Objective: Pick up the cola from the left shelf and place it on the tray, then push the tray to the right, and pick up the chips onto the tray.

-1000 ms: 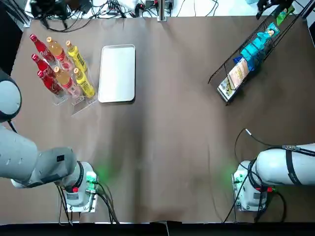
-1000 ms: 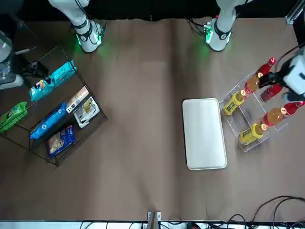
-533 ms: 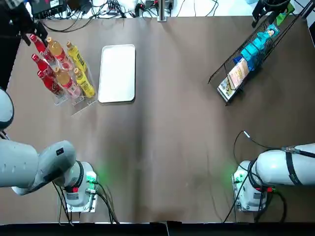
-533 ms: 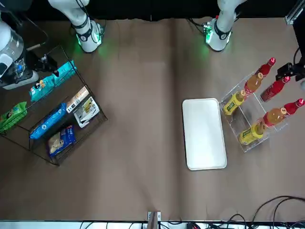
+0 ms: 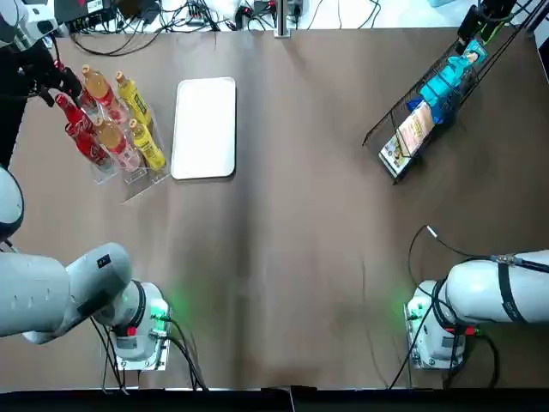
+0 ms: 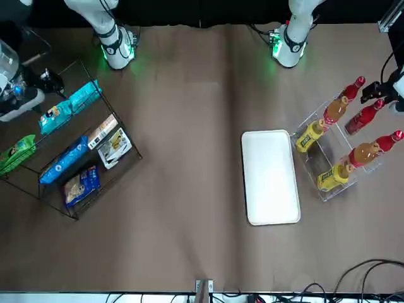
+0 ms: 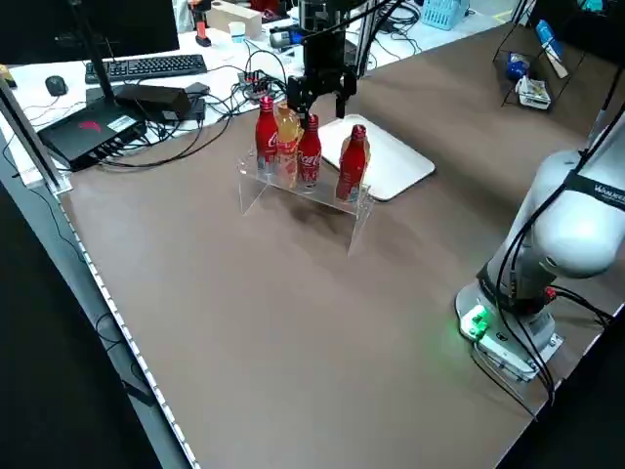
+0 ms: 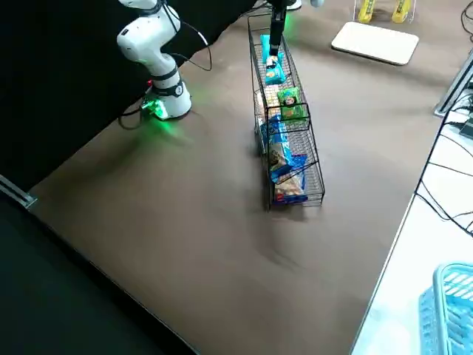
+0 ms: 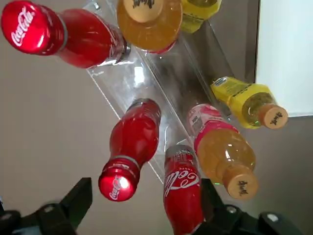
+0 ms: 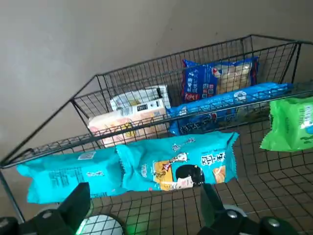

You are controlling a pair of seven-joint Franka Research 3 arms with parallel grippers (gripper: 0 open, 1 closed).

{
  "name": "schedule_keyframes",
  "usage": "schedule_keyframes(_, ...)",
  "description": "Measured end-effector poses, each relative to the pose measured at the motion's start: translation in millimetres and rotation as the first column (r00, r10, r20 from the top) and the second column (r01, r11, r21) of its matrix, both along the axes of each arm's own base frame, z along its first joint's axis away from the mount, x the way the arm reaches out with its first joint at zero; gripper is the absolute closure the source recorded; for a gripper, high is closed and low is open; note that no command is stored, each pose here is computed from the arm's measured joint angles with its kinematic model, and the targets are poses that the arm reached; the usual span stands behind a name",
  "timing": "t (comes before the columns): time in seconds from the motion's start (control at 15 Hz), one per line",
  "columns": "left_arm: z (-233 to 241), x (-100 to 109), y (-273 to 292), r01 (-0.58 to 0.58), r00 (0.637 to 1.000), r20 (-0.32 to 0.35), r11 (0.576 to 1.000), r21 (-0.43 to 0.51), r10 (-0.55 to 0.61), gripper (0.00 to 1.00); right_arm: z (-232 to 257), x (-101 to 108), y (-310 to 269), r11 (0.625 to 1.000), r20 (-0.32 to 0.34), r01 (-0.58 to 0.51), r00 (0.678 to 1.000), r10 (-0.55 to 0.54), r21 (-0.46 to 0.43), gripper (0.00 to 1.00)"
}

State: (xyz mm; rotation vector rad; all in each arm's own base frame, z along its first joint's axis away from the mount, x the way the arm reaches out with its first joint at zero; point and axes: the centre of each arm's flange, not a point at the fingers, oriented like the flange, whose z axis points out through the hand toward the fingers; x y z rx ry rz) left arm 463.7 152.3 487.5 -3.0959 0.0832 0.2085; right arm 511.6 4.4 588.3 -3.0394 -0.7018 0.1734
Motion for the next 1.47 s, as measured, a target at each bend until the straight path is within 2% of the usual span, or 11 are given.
schedule_keyframes(0.13, 0.4, 1.1, 0.4, 0.001, 1.0, 0.011, 1.0, 0.003, -0.001, 0.17, -8.4, 1.4, 3.3, 1.0, -0.025, -0.014, 1.0, 0.014, -0.014, 0.04)
schedule_keyframes(0.33, 0.4, 2.7, 1.0, 0.002, 1.0, 0.026, 1.0, 0.008, -0.002, 0.27, -16.5, 3.3, 1.4, 0.999, -0.052, -0.026, 0.998, 0.024, -0.041, 0.14)
schedule_keyframes(0.4, 0.1, 3.0, 1.3, 0.002, 1.0, 0.029, 1.0, 0.01, -0.003, 0.27, -19.2, 4.0, 0.6, 0.998, -0.059, -0.029, 0.998, 0.027, -0.047, 0.22)
schedule_keyframes(0.53, -0.3, 3.2, 2.4, 0.007, 0.999, 0.032, 1.0, 0.021, -0.007, 0.31, -24.5, 6.1, 0.1, 0.998, -0.07, -0.034, 0.997, 0.03, -0.052, 0.26)
schedule_keyframes(0.6, -0.5, 3.3, 2.7, 0.007, 0.999, 0.033, 1.0, 0.024, -0.008, 0.31, -27.4, 7.2, 0.0, 0.998, -0.076, -0.035, 0.997, 0.031, -0.052, 0.33)
schedule_keyframes(0.93, -2.3, 5.1, 3.4, 0.008, 0.999, 0.041, 1.0, 0.026, -0.009, 0.39, -34.7, 10.7, -0.6, 0.998, -0.088, -0.036, 0.996, 0.031, -0.055, 0.44)
schedule_keyframes(1.0, -2.8, 5.4, 3.7, 0.008, 0.999, 0.042, 1.0, 0.026, -0.009, 0.45, -34.6, 10.7, -0.7, 0.998, -0.087, -0.036, 0.996, 0.031, -0.055, 0.51)
schedule_keyframes(1.07, -3.2, 5.6, 4.0, 0.008, 0.999, 0.042, 1.0, 0.026, -0.009, 0.52, -34.4, 10.7, -0.7, 0.998, -0.087, -0.036, 0.996, 0.031, -0.055, 0.66)
schedule_keyframes(1.13, -3.3, 5.8, 4.2, 0.008, 0.999, 0.044, 1.0, 0.026, -0.009, 0.52, -34.1, 10.8, -0.7, 0.998, -0.086, -0.035, 0.996, 0.031, -0.055, 0.75)
schedule_keyframes(1.4, -3.2, 6.0, 4.8, 0.007, 0.999, 0.046, 1.0, 0.027, -0.008, 0.57, -34.0, 10.9, -1.7, 0.998, -0.086, -0.034, 0.996, 0.029, -0.055, 0.81)
schedule_keyframes(1.47, -3.1, 6.1, 4.9, 0.006, 0.999, 0.047, 1.0, 0.027, -0.008, 0.63, -34.0, 10.9, -1.9, 0.998, -0.086, -0.033, 0.996, 0.028, -0.055, 0.89)
